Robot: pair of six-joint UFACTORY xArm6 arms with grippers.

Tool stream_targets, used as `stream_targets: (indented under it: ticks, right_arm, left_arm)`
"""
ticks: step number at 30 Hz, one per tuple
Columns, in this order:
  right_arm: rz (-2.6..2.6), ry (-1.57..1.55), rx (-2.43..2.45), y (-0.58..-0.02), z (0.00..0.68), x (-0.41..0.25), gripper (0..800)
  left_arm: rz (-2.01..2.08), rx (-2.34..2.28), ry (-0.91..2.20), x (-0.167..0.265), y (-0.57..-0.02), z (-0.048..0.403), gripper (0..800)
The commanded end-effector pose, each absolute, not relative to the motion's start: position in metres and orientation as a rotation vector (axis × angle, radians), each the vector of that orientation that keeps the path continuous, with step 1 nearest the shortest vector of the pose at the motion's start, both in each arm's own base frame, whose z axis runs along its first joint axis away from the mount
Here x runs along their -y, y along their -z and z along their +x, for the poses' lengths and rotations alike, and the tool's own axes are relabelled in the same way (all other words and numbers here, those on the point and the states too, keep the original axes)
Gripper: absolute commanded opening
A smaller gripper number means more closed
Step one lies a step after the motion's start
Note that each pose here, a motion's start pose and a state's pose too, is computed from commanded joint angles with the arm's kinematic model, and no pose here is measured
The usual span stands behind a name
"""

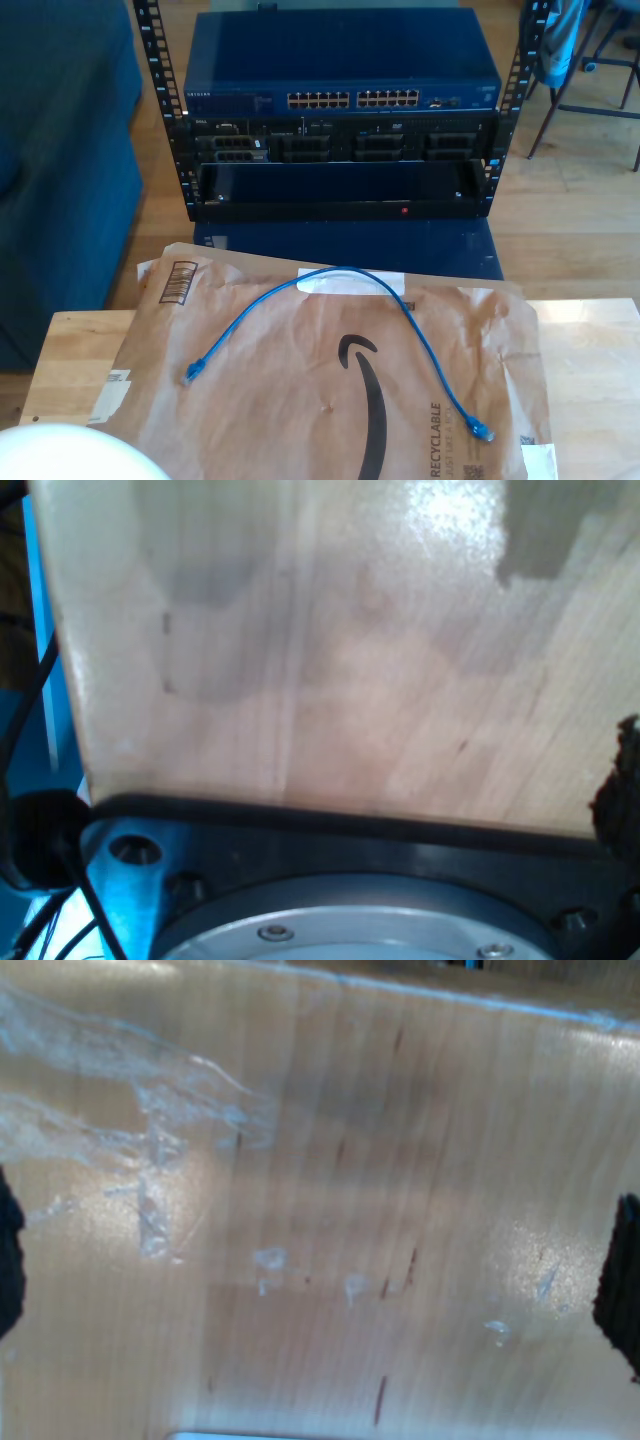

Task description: Grab the cable and plug it in

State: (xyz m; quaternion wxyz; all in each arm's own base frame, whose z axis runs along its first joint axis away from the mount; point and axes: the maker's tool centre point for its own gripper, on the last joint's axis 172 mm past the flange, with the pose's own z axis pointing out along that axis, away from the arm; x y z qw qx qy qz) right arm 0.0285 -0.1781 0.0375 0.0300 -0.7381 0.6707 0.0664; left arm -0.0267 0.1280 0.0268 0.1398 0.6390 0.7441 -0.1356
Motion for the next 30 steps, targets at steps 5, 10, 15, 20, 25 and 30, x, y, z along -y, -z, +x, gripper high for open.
stream_targets:
  ticks: [5,10,15,20,25,30]
  right_arm:
    - [-2.208,-0.254,-2.113,-0.055,0.028,0.180,797]
    - [-2.130,-0.313,-2.159,-0.083,0.027,0.184,797]
    - [-2.093,-0.304,-2.205,-0.115,0.032,0.200,797]
    - [-2.062,-0.242,-2.286,-0.142,0.041,0.222,797]
    - [-2.091,-0.190,-2.310,-0.159,0.069,0.234,796]
    - [-2.094,-0.152,-2.346,-0.170,0.109,0.230,797]
  left_arm:
    - [1.854,-2.150,0.395,-0.130,-0.028,-0.028,800]
    - [1.834,-2.136,0.420,-0.135,-0.049,-0.030,800]
    - [1.791,-2.098,0.477,-0.137,-0.082,-0.030,800]
    - [1.811,-2.140,0.435,-0.154,-0.098,-0.031,800]
    - [1.838,-2.185,0.423,-0.174,-0.111,-0.015,800]
    - [1.848,-2.212,0.478,-0.180,-0.127,0.006,800]
